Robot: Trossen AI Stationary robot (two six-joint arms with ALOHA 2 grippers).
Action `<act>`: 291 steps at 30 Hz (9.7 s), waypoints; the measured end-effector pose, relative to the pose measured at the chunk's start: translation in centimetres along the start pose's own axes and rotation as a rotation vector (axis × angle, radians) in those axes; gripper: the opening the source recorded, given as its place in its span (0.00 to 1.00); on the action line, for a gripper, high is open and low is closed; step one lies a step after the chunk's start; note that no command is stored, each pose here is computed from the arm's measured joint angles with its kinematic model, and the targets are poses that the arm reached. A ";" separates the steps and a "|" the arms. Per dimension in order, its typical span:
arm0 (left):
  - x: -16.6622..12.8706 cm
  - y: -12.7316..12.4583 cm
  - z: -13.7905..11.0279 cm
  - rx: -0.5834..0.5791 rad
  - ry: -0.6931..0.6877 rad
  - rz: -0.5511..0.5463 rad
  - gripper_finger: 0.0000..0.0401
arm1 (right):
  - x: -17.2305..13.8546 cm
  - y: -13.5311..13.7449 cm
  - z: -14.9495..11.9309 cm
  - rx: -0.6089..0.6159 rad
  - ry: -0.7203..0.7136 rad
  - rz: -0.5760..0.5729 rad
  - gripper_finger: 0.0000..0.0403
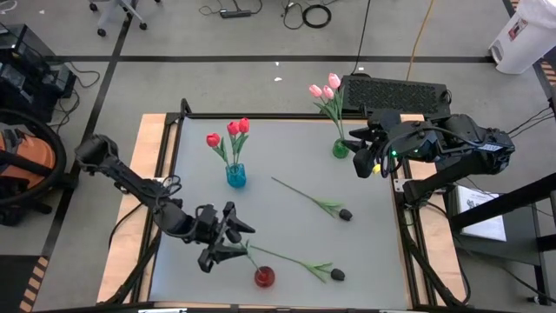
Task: Sort flowers into vase by color
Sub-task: Put the top left black flower into the red vase, then put the top black flower into the red vase
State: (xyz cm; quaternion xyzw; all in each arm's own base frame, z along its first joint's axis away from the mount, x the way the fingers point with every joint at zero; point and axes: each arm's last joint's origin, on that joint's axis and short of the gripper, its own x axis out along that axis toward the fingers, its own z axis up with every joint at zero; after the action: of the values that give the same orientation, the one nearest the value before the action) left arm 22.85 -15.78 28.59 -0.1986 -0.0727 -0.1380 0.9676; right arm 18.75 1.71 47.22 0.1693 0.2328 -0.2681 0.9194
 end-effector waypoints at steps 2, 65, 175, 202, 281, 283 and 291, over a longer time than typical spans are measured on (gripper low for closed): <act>-0.3 -0.2 0.7 0.032 -0.024 0.000 0.73 | 0.0 0.0 0.0 0.000 0.000 0.000 0.39; -5.1 2.6 10.8 -0.051 -0.480 0.326 0.67 | 0.2 0.7 0.7 0.103 -0.061 0.042 0.39; -3.7 1.0 18.2 0.255 -0.209 0.438 0.67 | 19.5 -3.5 -27.1 0.026 0.731 0.142 0.39; -3.7 1.0 18.2 0.255 -0.209 0.438 0.67 | 20.5 -3.4 -28.1 0.114 0.777 0.083 0.02; 6.3 3.8 18.1 1.784 0.832 0.753 0.67 | 7.6 0.2 -8.5 1.128 -0.074 1.065 0.00; 6.8 4.3 17.6 1.830 0.880 0.741 0.67 | 7.7 0.8 -8.1 1.145 -0.051 1.066 0.00; 7.9 5.7 16.7 1.862 0.954 0.745 0.67 | 9.1 3.6 -8.6 1.183 0.080 1.055 0.00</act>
State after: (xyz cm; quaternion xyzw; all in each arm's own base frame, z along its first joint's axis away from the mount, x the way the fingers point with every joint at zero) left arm 30.60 -5.89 43.27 0.6699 0.2959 0.2075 0.6486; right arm 24.73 4.59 35.97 0.7272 -0.0264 0.1301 0.6735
